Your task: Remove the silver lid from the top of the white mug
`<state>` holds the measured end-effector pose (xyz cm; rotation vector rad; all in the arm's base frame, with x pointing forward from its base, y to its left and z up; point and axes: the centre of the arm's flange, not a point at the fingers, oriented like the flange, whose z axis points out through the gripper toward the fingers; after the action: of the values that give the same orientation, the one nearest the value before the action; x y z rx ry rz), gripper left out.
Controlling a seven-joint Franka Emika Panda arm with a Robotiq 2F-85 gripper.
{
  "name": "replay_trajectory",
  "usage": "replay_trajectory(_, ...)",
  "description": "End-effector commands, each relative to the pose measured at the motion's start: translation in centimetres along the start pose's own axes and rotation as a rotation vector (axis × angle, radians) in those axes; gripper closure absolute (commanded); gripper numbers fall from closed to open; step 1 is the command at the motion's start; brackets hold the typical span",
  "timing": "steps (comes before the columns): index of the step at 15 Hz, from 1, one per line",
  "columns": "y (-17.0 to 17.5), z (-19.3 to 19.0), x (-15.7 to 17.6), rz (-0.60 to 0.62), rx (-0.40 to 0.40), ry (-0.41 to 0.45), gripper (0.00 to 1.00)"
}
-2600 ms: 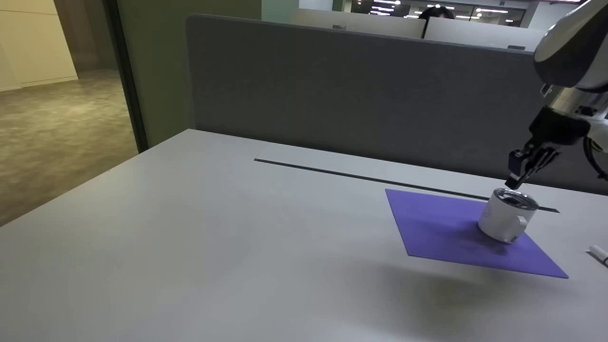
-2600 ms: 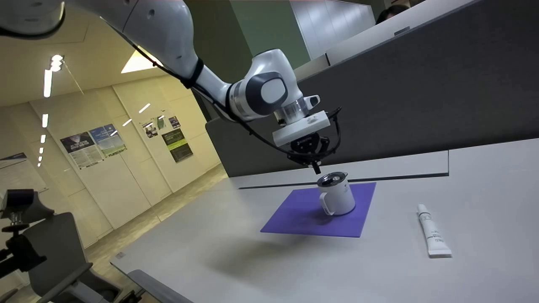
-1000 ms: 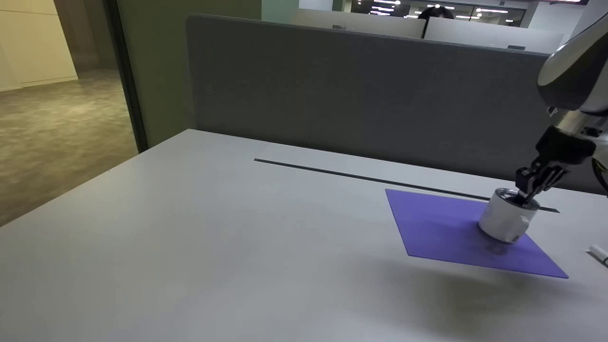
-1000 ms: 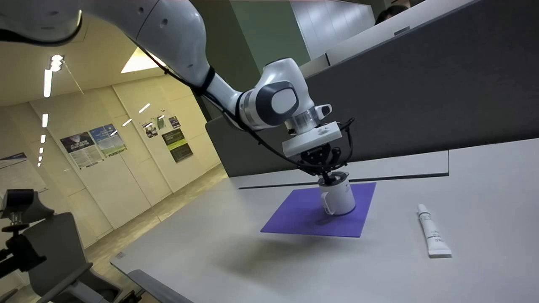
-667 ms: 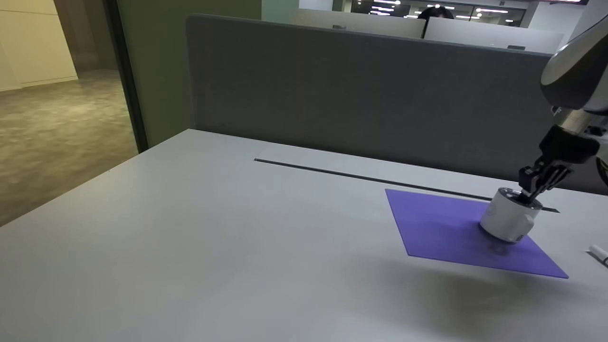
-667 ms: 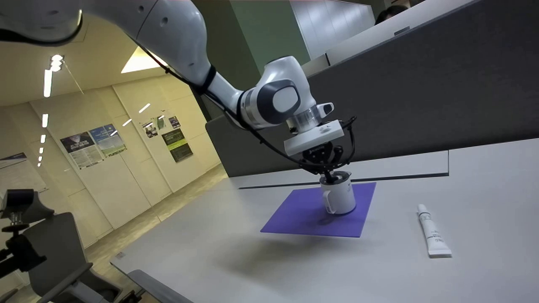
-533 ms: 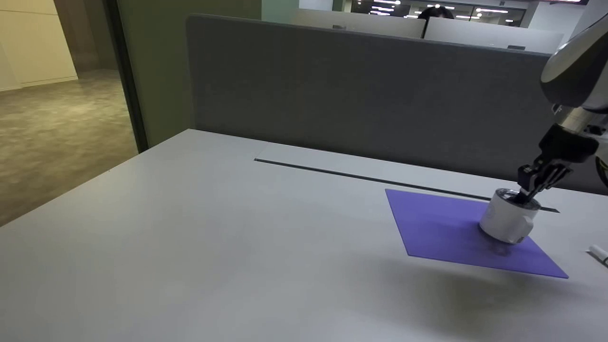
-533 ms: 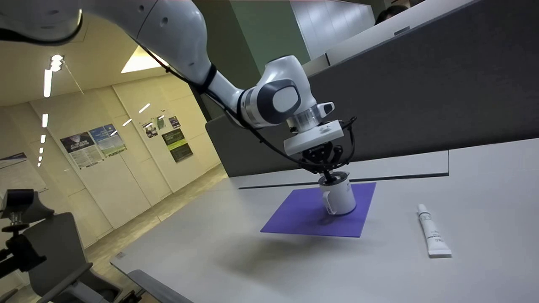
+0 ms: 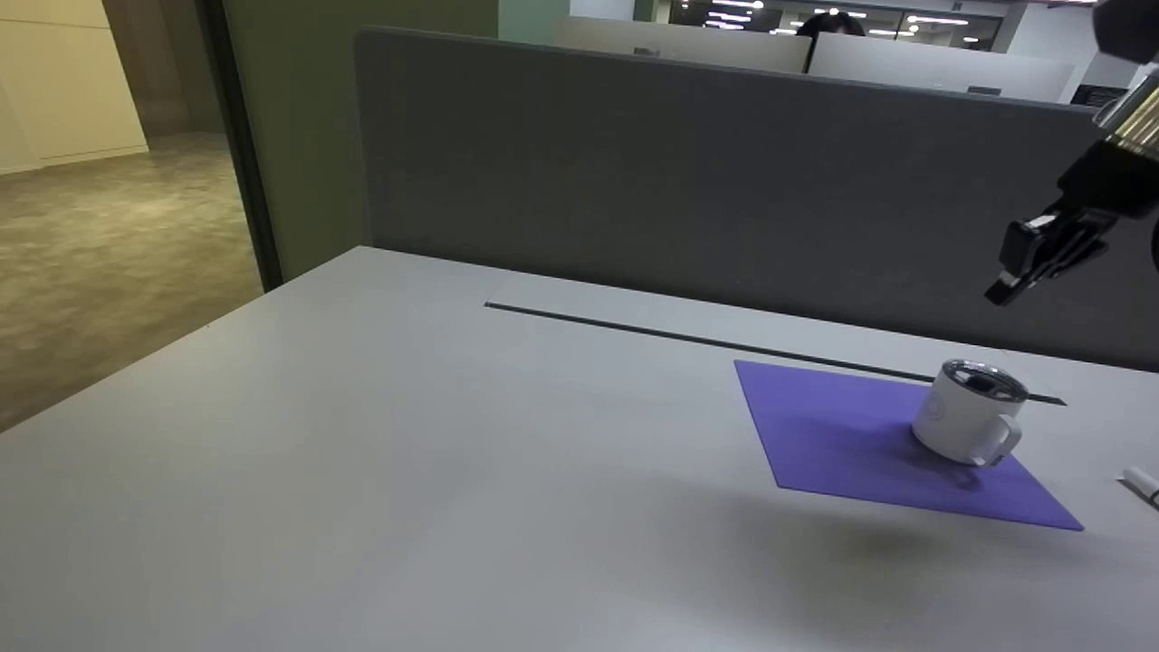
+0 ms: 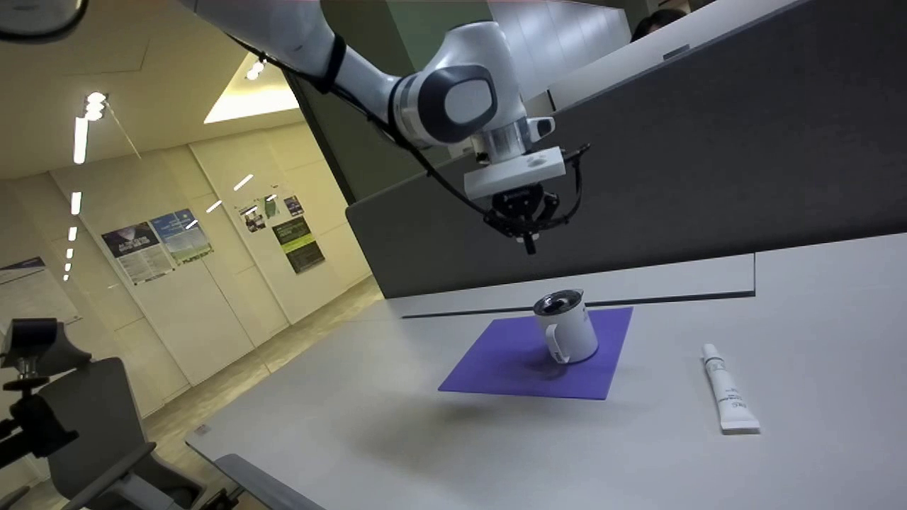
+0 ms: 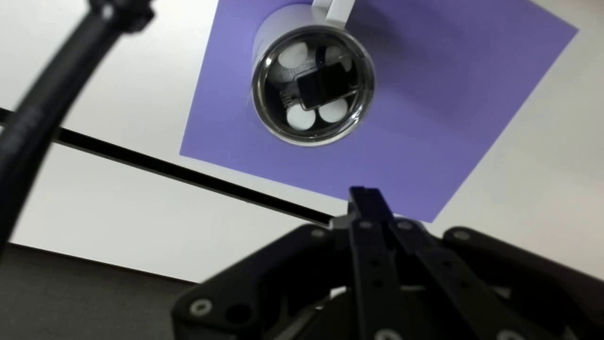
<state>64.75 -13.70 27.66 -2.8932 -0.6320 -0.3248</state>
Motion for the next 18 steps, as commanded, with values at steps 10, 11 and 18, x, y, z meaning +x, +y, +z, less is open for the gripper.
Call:
replay_trajectory(10,0.9,-12.2,-1.6,0.005,-0.194,-0.321,0.2)
replay_trajectory(11,1.1,-12.1,-1.7,0.005,-0.201,-0.328,0.14)
replay_trajectory(18,1.4,-11.0,-2.2,-0.016,-0.193,-0.323,0.0)
